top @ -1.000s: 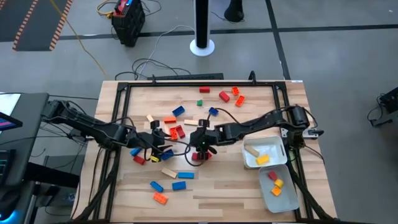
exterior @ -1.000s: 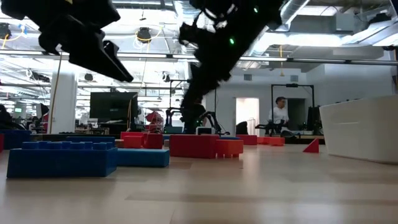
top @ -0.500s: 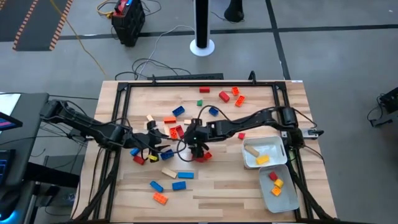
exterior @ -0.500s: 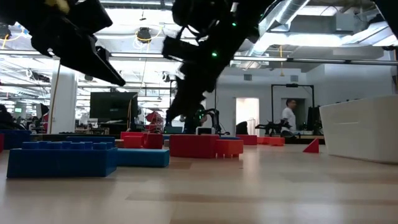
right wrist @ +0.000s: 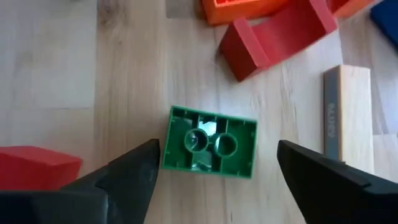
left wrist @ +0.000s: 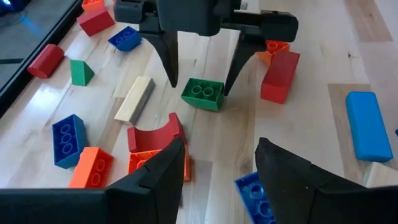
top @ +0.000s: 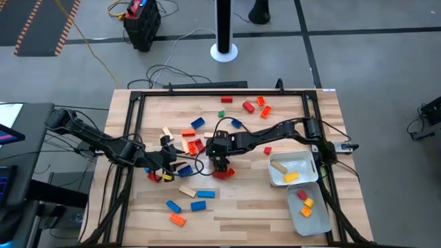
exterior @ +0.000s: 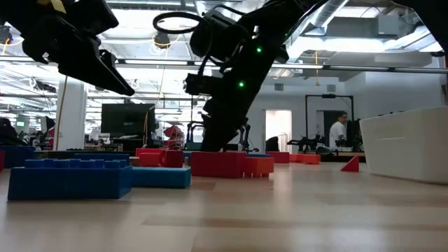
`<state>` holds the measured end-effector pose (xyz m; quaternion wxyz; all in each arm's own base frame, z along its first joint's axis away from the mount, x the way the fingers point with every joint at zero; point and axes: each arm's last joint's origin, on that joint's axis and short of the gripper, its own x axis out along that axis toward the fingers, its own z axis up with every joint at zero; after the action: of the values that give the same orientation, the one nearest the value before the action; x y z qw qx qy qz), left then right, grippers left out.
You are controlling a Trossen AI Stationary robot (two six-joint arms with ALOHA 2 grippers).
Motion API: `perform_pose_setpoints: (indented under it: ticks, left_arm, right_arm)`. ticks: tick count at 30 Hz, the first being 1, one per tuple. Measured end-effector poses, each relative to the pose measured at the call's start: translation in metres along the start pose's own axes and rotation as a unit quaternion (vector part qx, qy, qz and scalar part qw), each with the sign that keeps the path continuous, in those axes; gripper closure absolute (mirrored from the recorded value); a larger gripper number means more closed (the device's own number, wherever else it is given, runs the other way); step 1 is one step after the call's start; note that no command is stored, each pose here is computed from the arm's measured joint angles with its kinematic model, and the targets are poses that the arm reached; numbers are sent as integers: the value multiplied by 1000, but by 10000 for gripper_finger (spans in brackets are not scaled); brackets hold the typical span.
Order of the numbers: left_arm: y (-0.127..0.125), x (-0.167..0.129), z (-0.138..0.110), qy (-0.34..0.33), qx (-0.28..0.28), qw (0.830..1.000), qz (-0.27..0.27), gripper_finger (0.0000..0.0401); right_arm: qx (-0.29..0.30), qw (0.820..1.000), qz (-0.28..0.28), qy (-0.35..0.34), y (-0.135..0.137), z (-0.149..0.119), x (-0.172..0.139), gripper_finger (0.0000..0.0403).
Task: Sort blocks by size
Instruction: Put the green 8 stud game piece into the gray bin
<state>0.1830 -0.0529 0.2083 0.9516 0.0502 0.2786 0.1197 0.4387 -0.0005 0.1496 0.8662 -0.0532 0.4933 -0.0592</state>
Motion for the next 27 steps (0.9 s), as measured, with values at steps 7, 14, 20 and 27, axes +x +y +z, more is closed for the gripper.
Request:
perform_pose_setpoints:
  ticks: [7,14,20,27]
  left_arm:
    - [0,0,0,1,4,1000,3,213]
    - [1,0,0,0,9,1000,3,213]
    - [4,-7,3,-15,10,1000,5,213]
    - [18,-30,7,-50,-4,999,2,213]
  right_arm:
    - [4,1000,0,2,-3,-1,1,105]
    - [6,1000,12,1,-9,-1,2,121]
    - [8,1000,10,11,-14,-3,2,121]
    - [10,1000,6,12,-21,-1,-7,140]
